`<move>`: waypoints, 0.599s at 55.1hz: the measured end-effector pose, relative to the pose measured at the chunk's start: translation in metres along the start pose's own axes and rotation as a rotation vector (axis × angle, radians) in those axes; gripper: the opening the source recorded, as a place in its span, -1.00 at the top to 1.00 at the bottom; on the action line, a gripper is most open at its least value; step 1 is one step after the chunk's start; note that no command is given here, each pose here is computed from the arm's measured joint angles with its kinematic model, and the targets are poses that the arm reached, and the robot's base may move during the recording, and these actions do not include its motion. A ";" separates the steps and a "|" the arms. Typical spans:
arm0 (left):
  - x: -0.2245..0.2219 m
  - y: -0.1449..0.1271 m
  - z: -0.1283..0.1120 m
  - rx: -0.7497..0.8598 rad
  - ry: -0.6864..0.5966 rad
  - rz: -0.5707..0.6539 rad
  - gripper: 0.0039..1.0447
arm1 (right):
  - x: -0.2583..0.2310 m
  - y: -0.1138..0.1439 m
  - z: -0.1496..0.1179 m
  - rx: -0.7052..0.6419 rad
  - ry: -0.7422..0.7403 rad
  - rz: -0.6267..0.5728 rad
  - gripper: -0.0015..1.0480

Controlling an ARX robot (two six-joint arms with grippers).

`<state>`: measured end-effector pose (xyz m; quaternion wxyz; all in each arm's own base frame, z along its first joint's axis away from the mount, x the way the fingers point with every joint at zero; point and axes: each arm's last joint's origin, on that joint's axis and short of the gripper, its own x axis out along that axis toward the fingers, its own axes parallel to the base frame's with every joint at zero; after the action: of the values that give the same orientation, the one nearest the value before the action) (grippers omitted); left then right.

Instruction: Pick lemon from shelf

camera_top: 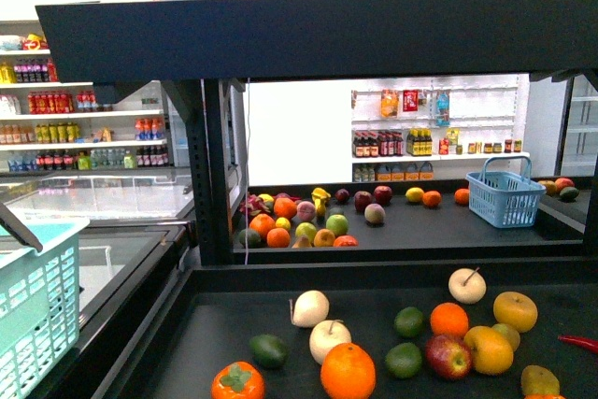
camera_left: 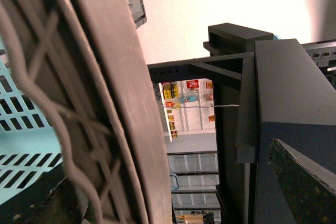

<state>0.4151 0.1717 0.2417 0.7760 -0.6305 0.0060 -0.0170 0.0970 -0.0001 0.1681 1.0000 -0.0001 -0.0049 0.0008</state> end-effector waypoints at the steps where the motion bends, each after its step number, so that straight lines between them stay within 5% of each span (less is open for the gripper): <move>1: 0.001 0.000 0.000 0.000 0.000 0.001 -0.85 | 0.000 0.000 0.000 0.000 0.000 0.000 -0.86; 12: 0.009 0.004 0.002 0.005 -0.003 0.021 -0.83 | 0.000 0.000 0.000 0.000 0.000 0.000 -0.86; 33: 0.008 0.007 0.002 0.028 -0.016 0.052 0.35 | 0.000 0.000 0.000 0.000 0.000 0.000 -0.86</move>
<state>0.4234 0.1751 0.2358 0.7848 -0.6194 0.0161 0.0081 0.0970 -0.0001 0.1681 1.0000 -0.0001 -0.0049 0.0008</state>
